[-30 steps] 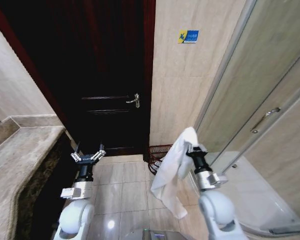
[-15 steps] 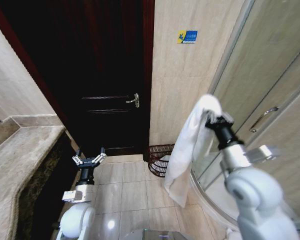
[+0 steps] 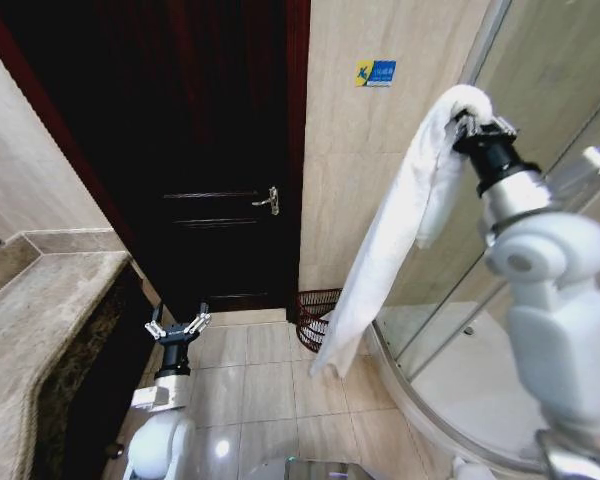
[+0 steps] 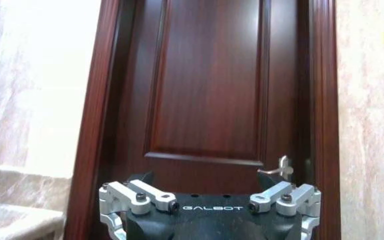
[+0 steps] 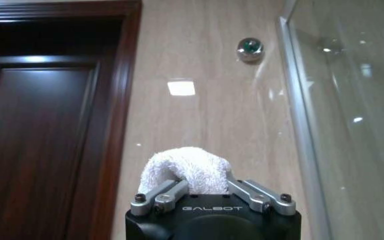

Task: Discard the used towel into the hamper.

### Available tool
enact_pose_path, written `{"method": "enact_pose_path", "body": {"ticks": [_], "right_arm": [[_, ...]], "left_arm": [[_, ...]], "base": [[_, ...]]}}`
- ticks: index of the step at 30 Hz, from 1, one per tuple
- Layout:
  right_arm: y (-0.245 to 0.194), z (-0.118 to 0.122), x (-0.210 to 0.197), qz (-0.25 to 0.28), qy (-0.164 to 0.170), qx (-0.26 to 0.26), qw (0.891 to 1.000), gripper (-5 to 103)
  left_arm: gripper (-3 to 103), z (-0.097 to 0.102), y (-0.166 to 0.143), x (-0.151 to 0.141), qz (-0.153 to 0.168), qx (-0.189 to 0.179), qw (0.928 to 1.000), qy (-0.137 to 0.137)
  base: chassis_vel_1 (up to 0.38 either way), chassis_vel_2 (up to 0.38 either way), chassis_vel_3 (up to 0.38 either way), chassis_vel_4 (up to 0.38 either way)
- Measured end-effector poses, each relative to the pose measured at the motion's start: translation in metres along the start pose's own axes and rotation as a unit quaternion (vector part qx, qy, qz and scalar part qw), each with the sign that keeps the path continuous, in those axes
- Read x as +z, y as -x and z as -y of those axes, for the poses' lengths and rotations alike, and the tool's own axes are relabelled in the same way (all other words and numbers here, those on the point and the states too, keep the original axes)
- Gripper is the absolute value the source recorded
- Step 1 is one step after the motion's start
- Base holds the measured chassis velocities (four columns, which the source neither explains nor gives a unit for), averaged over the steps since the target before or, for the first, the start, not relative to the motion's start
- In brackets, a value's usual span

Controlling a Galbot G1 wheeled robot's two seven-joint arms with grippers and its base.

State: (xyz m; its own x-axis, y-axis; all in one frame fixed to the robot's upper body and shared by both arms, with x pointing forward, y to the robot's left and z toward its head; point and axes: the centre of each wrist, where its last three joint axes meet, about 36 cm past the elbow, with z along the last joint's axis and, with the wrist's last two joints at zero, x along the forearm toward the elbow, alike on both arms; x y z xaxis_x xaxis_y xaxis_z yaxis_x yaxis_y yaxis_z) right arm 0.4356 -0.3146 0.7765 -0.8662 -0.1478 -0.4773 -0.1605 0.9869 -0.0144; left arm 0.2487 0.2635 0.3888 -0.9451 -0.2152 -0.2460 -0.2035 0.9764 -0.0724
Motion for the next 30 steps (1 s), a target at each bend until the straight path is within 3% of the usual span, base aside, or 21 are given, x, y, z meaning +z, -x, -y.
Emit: {"method": "enact_pose_path", "body": {"ticks": [5, 8, 15, 22, 30], "right_arm": [[0.039, 0.019, -0.047, 0.013, 0.015, 0.007, 1.000, 5], [0.052, 0.020, -0.056, 0.013, 0.023, 0.007, 1.000, 5], [0.132, -0.002, -0.103, 0.042, 0.046, 0.005, 0.998, 5], [0.204, -0.012, -0.115, 0.045, 0.037, 0.030, 0.998, 5], [0.239, -0.013, -0.121, 0.054, 0.028, 0.037, 0.997, 5]], "left_arm": [[100, 0.000, -0.008, -0.015, 0.003, -0.003, 1.0000, 0.001], [100, 0.000, -0.010, -0.017, 0.005, -0.007, 1.0000, 0.000], [100, 0.002, -0.013, -0.028, 0.017, -0.017, 0.9997, -0.002], [100, 0.006, -0.006, -0.039, 0.026, -0.022, 0.9994, -0.008], [100, 0.008, -0.004, -0.039, 0.030, -0.024, 0.9992, -0.012]], "base": [[0.000, 0.000, 0.000, 0.000], [0.000, 0.000, 0.000, 0.000], [0.000, 0.000, 0.000, 0.000], [0.000, 0.000, 0.000, 0.000], [0.000, 0.000, 0.000, 0.000]]}}
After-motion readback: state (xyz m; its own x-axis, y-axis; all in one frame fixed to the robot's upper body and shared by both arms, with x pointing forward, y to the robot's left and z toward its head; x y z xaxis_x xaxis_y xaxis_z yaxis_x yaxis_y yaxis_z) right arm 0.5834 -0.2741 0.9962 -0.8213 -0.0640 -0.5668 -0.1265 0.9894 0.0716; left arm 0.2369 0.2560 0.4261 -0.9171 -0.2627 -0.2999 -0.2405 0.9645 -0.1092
